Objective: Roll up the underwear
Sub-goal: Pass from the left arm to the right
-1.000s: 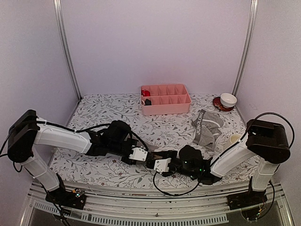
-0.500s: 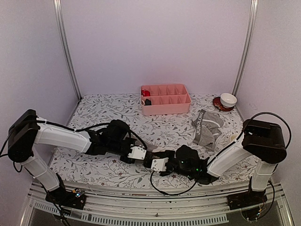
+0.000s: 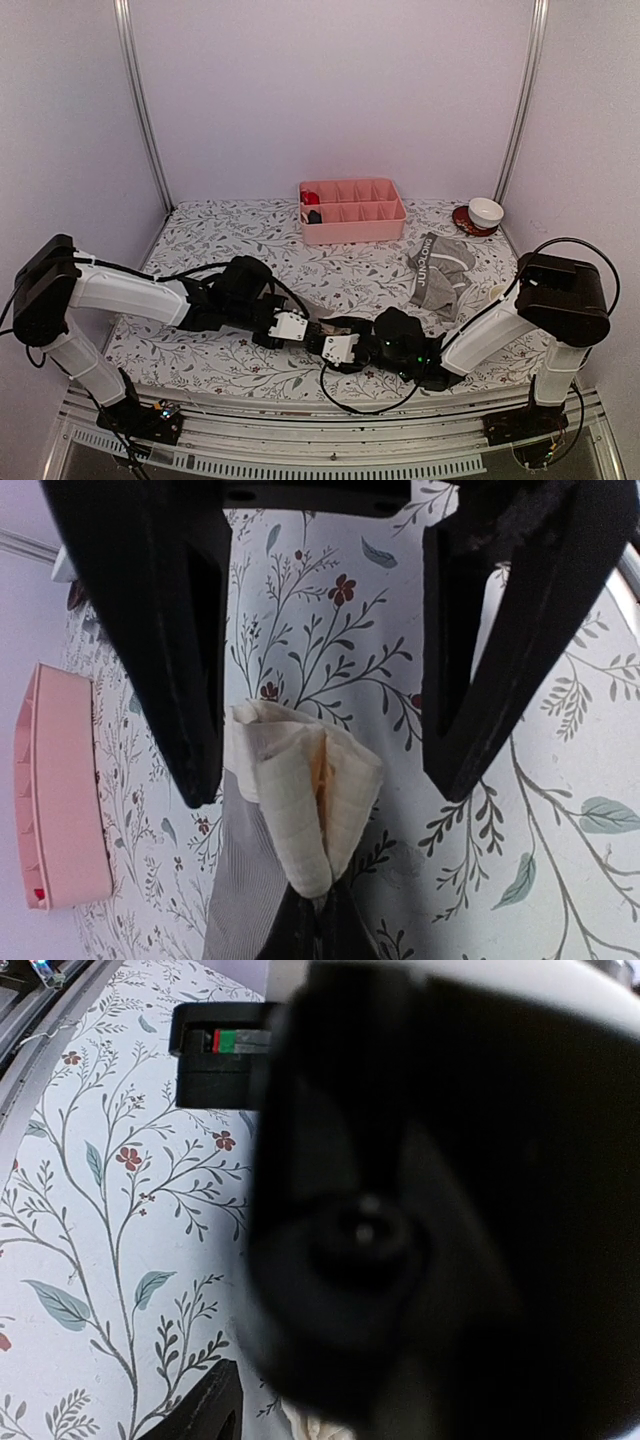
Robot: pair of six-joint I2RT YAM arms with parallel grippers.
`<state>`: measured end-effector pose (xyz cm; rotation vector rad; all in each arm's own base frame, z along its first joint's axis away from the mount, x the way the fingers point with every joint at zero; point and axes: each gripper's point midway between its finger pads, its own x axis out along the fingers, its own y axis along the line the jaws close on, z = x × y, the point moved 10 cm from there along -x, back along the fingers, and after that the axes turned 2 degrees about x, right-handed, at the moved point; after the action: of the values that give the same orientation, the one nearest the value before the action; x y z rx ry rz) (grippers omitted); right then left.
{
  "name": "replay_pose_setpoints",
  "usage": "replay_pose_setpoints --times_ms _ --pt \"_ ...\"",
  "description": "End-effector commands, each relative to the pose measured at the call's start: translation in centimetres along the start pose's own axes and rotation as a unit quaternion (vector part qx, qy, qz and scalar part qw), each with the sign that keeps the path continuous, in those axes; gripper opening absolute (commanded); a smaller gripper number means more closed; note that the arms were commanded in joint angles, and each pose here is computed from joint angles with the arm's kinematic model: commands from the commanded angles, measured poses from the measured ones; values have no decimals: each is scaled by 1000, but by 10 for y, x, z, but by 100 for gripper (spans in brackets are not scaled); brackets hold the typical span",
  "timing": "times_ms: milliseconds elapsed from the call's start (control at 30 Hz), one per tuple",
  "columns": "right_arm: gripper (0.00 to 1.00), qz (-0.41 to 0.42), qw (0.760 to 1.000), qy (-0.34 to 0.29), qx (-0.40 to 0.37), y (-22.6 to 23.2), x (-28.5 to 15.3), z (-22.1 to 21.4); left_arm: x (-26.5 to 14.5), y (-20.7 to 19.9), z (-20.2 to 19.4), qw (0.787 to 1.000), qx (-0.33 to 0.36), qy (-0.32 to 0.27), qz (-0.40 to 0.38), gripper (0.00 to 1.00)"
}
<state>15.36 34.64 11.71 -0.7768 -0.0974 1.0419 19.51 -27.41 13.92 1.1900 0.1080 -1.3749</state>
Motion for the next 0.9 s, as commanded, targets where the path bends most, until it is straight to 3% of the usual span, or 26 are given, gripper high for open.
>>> replay_pose_setpoints --times_ms 0,100,567,867 --pt "59 3 1000 5 21 -7 -9 -9 -9 9 13 998 5 -52 18 0" --pt "60 11 999 -19 28 -9 -17 -7 -10 10 12 998 2 -55 18 0" --pt "58 11 999 -22 44 -12 -12 -5 -10 9 14 998 2 -67 9 0" --pt "26 22 997 -16 66 -13 -5 0 -10 8 15 998 1 -69 10 0"
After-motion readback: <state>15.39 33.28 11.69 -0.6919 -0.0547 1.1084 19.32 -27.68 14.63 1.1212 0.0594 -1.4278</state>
